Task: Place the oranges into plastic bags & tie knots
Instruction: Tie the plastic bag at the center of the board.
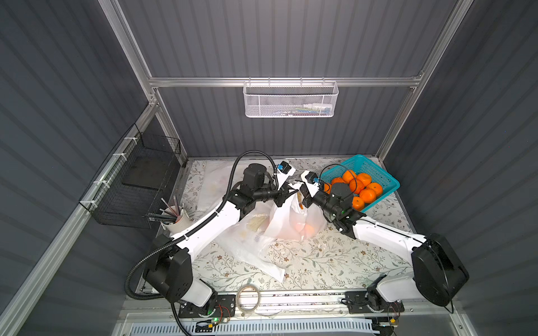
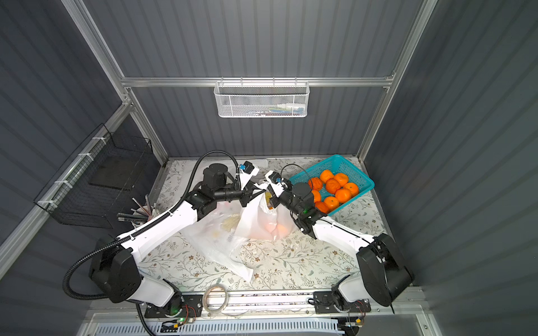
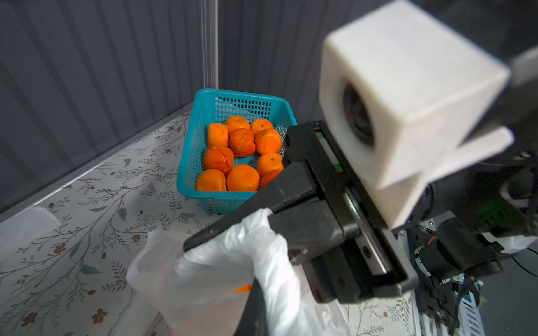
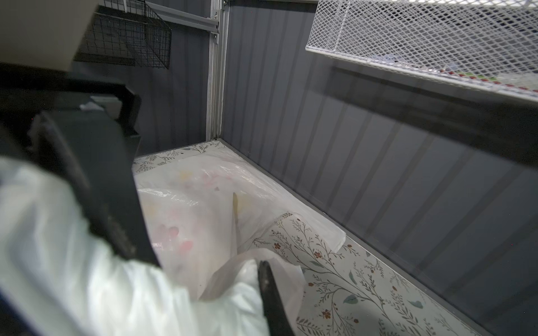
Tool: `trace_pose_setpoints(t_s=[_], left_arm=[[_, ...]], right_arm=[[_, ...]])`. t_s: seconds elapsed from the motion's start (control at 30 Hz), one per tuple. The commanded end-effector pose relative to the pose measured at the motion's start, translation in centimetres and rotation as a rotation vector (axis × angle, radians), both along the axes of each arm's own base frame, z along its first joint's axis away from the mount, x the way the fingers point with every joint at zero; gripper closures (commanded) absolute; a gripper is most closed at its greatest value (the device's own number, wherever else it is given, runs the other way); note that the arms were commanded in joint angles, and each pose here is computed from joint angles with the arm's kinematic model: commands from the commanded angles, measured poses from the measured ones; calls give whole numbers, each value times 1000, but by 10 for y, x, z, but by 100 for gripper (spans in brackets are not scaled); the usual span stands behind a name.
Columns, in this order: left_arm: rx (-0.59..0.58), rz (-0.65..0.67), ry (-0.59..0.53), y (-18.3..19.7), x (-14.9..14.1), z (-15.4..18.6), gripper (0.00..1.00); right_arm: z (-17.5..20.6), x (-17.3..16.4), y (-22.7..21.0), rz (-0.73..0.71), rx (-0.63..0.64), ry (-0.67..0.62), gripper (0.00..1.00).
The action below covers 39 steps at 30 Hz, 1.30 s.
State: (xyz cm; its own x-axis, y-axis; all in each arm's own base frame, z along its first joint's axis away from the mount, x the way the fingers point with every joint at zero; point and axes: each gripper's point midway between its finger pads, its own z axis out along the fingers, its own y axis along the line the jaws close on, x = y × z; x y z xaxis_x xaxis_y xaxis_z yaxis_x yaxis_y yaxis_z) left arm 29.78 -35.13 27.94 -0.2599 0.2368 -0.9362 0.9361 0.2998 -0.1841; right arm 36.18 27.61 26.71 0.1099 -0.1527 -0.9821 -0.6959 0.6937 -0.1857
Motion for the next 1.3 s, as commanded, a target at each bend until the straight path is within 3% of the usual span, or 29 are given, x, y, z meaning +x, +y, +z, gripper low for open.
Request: trace_pose_setpoints(t_s=[0.0,0.1,0.4,0.47,0.6,0.9,1.07,1.27], left_arm=[[-29,-124,51,-10,-38,3,69],[-12,-68,13,-1,-36,12,52],[-26,126,-110,56,-39,52,19],[-42,201,-86,71,-28,54,19],[-12,310,-15,86,3,35,28],[20,203,61,45,38,-12,37],[54,94,99,19,26,-35,39],[-3,1,157,0,8,-44,40]], right_arm=[[26,-1,-4,0,103,-76,100],[18,-2,-5,-5,87,-63,100],[7,-14,-5,32,73,-28,100],[6,-16,-5,37,78,-19,100],[7,-18,-7,32,82,-21,100],[1,-16,-14,-20,35,-18,100],[3,-13,-22,-69,18,-36,100],[8,-17,-13,-13,47,-34,100]])
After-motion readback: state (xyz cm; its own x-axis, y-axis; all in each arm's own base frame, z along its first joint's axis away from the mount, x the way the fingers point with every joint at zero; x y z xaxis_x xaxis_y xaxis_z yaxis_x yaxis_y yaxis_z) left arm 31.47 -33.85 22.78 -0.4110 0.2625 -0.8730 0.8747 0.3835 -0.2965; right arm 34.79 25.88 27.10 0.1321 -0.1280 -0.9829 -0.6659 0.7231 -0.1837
